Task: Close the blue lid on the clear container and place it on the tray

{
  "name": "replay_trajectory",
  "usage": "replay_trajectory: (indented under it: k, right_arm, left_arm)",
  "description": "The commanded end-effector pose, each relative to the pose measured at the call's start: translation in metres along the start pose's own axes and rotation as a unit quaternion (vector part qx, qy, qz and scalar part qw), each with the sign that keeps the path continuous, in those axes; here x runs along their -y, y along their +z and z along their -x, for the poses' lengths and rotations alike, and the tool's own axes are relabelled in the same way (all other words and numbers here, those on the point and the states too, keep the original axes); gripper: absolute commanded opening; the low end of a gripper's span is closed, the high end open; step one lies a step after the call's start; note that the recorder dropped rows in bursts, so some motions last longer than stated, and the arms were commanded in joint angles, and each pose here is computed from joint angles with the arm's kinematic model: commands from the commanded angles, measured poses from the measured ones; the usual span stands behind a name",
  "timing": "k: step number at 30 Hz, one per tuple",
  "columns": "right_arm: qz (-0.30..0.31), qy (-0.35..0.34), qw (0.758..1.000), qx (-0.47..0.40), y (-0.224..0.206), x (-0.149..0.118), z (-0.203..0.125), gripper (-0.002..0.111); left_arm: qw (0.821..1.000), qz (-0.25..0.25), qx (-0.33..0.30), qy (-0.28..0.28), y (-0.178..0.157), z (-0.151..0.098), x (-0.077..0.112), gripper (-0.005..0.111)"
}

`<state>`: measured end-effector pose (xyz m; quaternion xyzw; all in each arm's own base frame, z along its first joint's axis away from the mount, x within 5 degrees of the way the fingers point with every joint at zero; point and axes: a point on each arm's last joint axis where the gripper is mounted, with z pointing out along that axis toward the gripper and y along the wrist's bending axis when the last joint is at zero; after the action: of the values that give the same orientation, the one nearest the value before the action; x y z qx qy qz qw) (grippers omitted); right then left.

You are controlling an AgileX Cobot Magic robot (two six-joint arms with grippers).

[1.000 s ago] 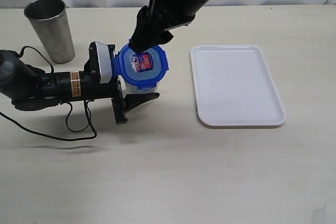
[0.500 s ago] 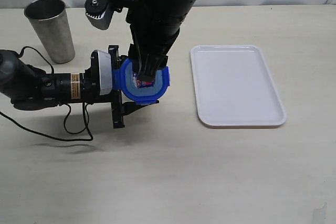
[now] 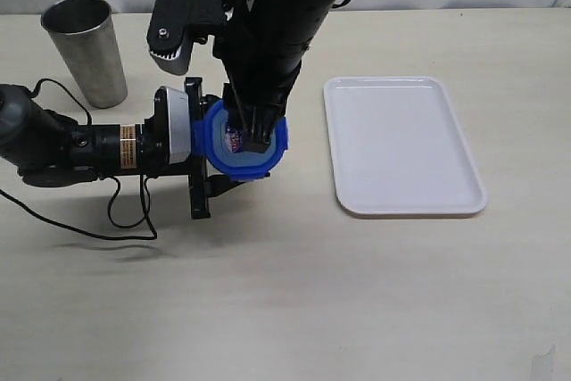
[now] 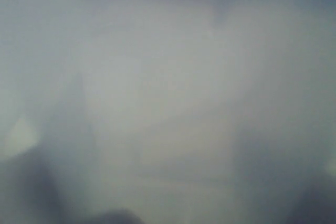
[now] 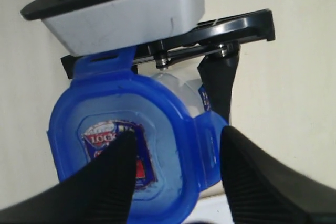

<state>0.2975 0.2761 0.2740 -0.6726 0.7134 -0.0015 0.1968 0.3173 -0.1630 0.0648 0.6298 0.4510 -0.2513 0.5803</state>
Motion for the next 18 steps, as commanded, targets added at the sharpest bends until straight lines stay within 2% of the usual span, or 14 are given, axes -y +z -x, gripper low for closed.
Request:
replay_trajectory:
  k: [1,4,9,18]
  right_arm:
    - [0.015,-0.012,1.0,-0.02,0.013,-0.006,-0.007,0.046]
    - [0.024,-0.007,0.999,-0.03,0.02,-0.009,-0.011,0.041]
    - [0.045,0.006,0.998,-0.053,0.04,-0.013,-0.014,0.025]
    - [0.079,0.009,0.993,-0.09,0.058,-0.017,-0.021,0.024]
  left_arm:
    - [1.0,-0.008,-0.007,-0.004,0.002,0.0,0.002,0.0]
    - [1.0,-0.012,-0.006,-0.005,0.002,0.0,0.002,0.0]
    - [1.0,-0.016,-0.005,-0.015,0.002,0.0,0.003,0.0]
    - [1.0,-0.016,-0.005,-0.016,0.002,0.0,0.003,0.0]
